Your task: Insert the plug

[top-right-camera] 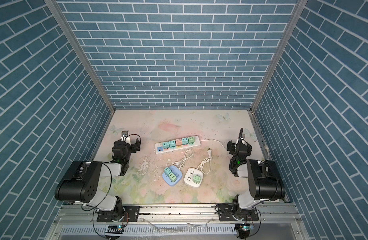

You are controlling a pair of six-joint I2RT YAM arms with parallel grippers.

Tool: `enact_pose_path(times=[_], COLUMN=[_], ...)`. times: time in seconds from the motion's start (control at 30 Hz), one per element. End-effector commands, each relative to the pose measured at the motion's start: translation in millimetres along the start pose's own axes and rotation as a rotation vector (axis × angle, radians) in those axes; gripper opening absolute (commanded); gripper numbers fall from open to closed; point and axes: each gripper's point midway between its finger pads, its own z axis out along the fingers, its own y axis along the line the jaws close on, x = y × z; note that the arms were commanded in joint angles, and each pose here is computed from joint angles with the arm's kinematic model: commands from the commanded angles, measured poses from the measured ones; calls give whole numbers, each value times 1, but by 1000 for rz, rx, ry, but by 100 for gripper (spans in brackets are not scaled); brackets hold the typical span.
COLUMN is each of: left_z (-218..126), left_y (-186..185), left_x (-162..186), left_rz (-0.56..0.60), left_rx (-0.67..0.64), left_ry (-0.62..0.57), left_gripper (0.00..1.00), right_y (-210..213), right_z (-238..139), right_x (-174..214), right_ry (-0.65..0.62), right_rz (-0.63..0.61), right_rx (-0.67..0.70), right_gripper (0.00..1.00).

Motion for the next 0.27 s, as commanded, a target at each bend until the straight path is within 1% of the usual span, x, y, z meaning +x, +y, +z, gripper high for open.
enact_pose_path(times=[0.0, 0.13, 0.23], left_z=[-1, 0, 0], left_y=[3, 3, 3], left_x=[4, 3, 4], left_rz=[-7, -7, -7], left_rx=[-10, -10, -10], left_ry=[16, 15, 16], left_gripper=[100, 100, 100], right_y=[11, 13, 12], right_z=[0, 5, 3], right_x=[-4, -1, -3], right_ry=[-20, 18, 1], right_rz=[-16, -7, -5], right_rx=[-57, -92, -88], right_gripper=[99, 99, 99])
